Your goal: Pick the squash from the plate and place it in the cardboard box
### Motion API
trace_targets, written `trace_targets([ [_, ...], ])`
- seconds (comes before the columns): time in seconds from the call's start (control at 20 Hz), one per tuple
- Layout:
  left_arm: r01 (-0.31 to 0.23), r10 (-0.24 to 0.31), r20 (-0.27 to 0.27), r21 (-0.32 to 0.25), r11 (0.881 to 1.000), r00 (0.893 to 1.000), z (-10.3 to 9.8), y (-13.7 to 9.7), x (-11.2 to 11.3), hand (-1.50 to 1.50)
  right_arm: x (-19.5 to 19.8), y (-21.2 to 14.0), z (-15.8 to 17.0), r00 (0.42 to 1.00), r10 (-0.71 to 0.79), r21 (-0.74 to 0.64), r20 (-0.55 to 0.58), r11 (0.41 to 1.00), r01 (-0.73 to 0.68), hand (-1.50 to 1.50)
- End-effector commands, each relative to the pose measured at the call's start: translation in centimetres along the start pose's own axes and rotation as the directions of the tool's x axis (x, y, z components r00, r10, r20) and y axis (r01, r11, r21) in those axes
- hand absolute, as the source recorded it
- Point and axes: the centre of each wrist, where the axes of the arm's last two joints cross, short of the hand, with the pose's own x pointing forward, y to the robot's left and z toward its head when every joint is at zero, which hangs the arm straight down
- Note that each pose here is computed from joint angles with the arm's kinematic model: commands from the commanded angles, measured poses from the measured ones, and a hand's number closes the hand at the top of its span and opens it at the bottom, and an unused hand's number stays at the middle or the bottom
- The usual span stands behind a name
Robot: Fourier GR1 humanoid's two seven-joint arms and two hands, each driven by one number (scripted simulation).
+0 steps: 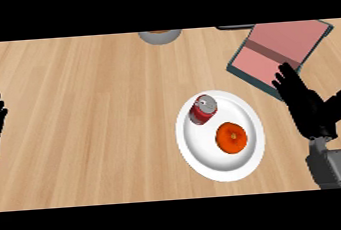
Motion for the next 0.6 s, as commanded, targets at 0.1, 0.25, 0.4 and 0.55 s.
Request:
trace_targets([
  [0.1,0.027,0.018,0.235,-0.184,0.983,0.972,0.0,-3.2,3.3,0.0,6.8,-2.5,1.2,0.949,0.192,-0.17,0.251,0.974,-0.152,-1.5],
  [0.25,0.079,0.043,0.378,-0.302,0.95,0.925,0.5,-4.5,4.8,0.0,14.1,-3.3,2.1,0.8,0.346,-0.296,0.49,0.929,-0.221,-1.5],
  [0.4,0.067,0.089,0.36,-0.399,0.915,0.929,0.9,-5.5,3.9,0.0,11.8,-4.9,4.8,0.769,0.594,-0.374,0.236,0.786,-0.492,-1.5],
  [0.55,0.078,0.116,0.407,-0.43,0.9,0.906,1.7,-6.8,4.0,0.0,10.5,-3.9,8.4,0.698,0.662,-0.368,0.273,0.742,-0.56,-1.5],
])
